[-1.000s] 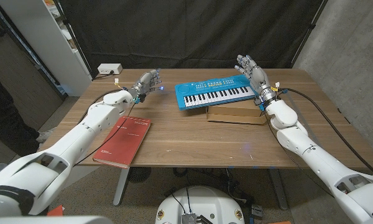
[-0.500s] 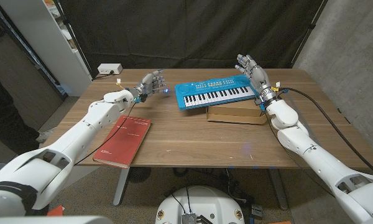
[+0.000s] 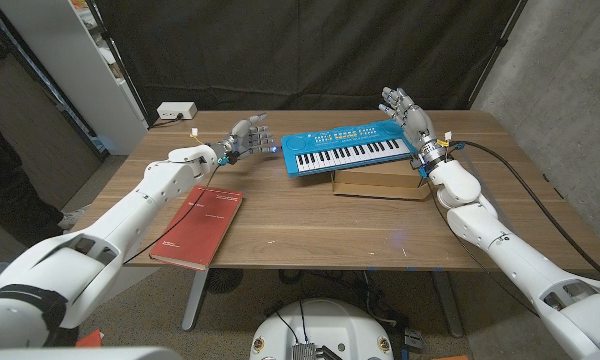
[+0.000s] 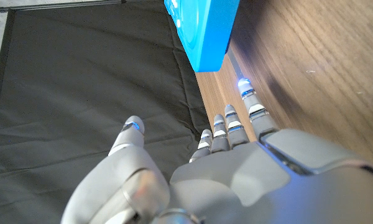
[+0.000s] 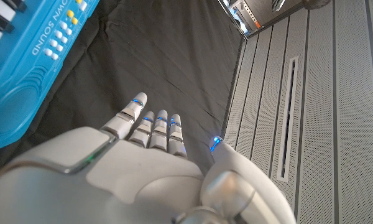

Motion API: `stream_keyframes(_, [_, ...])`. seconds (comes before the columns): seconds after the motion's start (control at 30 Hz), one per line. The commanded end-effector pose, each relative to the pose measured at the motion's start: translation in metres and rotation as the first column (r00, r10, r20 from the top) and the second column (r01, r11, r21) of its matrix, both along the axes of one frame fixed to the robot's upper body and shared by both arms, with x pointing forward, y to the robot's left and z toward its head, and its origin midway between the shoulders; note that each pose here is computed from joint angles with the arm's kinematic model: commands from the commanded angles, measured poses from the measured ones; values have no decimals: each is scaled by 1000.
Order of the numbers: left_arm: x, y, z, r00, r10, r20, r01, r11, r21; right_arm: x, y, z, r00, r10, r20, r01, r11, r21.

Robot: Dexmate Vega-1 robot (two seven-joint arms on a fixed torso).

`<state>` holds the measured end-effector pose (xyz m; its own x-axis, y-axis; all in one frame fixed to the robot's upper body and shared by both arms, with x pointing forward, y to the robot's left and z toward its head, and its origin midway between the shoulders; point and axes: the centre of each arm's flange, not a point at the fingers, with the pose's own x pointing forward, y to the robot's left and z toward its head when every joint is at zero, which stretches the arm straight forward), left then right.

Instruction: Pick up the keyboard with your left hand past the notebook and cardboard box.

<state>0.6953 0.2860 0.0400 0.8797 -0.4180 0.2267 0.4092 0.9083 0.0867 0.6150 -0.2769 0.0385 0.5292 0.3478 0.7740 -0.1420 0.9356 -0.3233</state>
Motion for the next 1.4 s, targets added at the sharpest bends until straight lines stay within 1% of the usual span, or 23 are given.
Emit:
stream_keyframes(0.03, [8,-2,-7,995,-69,-74,63,995,-73,3,-3,2,1000,0,-4,0,1000,5])
stream_keyframes(0.13, [11,-2,-10,993,-88,-82,80,993,-89,5,-4,2,1000,-1,-3,1,1000,-1])
stream_keyframes(0.17, [13,-2,-11,990,-108,-91,98,990,-105,6,-4,2,1000,-2,-9,2,1000,2])
stream_keyframes(0.3, [16,-3,-15,982,-149,-113,133,982,-134,8,-4,3,1000,-3,-7,3,1000,-3])
stream_keyframes(0.47, [20,-4,-20,976,-172,-137,149,976,-159,10,-5,4,1000,-2,-8,2,1000,-6])
stream_keyframes(0.7, [23,-5,-21,967,-192,-167,162,971,-178,13,-6,6,1000,1,-7,-1,1000,-9])
stream_keyframes(0.93, [29,-9,-20,953,-224,-202,189,966,-179,14,-8,9,1000,-3,2,3,1000,-7])
stream_keyframes(1.13, [33,-13,-14,949,-235,-211,207,967,-146,17,-10,9,1000,-8,-3,8,1000,-3])
stream_keyframes(1.3, [37,-16,-9,936,-260,-238,234,963,-131,18,-11,9,1000,-10,1,10,1000,2])
stream_keyframes(1.4, [40,-18,-8,932,-266,-247,242,962,-122,19,-13,9,1000,-13,3,13,1000,2])
